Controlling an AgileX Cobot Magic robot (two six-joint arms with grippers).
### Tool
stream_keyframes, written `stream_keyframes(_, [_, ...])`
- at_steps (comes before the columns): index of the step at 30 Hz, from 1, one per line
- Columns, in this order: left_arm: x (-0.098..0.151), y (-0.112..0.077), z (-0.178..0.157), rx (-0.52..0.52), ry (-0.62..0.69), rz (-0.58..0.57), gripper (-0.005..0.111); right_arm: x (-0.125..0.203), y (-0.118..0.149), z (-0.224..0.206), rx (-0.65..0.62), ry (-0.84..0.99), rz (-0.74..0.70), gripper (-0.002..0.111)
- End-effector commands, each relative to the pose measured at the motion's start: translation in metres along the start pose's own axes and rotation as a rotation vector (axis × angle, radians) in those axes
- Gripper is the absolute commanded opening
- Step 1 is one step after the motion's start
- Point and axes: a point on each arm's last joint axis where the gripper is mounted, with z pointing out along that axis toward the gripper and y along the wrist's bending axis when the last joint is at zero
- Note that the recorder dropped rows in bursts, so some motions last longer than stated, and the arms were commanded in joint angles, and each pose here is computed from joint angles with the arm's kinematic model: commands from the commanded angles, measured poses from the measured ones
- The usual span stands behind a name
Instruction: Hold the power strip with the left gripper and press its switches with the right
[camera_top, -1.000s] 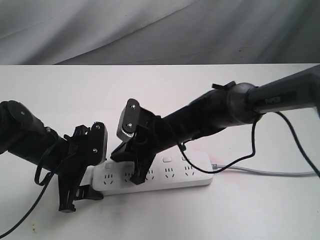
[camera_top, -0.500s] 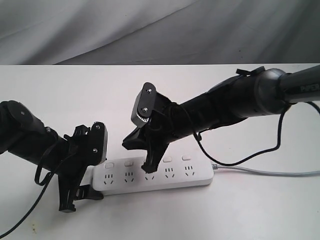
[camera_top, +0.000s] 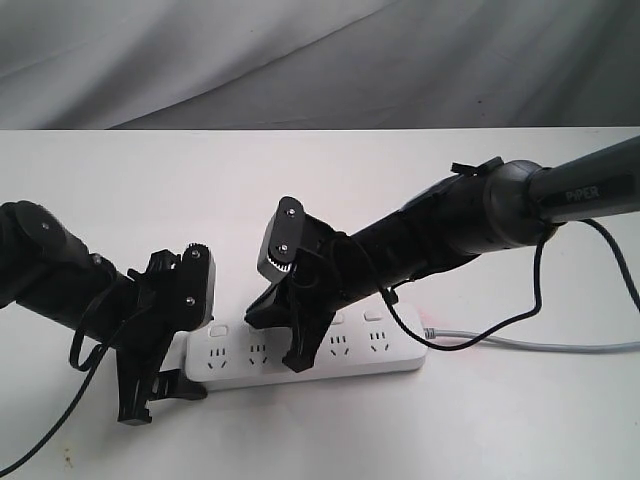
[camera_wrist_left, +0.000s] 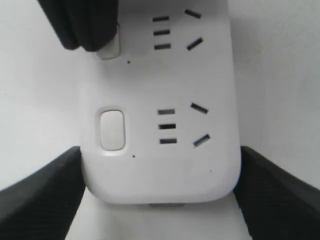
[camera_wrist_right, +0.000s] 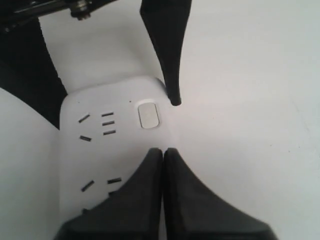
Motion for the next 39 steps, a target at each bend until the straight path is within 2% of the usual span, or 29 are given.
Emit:
stream_keyframes(1, [-0.001,0.002,0.0,-0.023,0.009,0.017,0.054,0.002,0.002,0.001,-0.007,0.015,-0.01,0.0])
stream_keyframes(20, [-0.001,0.002,0.0,-0.023,0.009,0.017,0.054,0.011,0.002,0.007,-0.016,0.038,0.017,0.0])
stream_keyframes(27, [-0.001,0.002,0.0,-0.023,0.009,0.017,0.054,0.027,0.012,0.026,-0.065,0.129,0.006,0.0])
stream_keyframes(39, [-0.001,0.002,0.0,-0.023,0.009,0.017,0.054,0.032,0.01,0.03,-0.012,0.199,0.009,0.0])
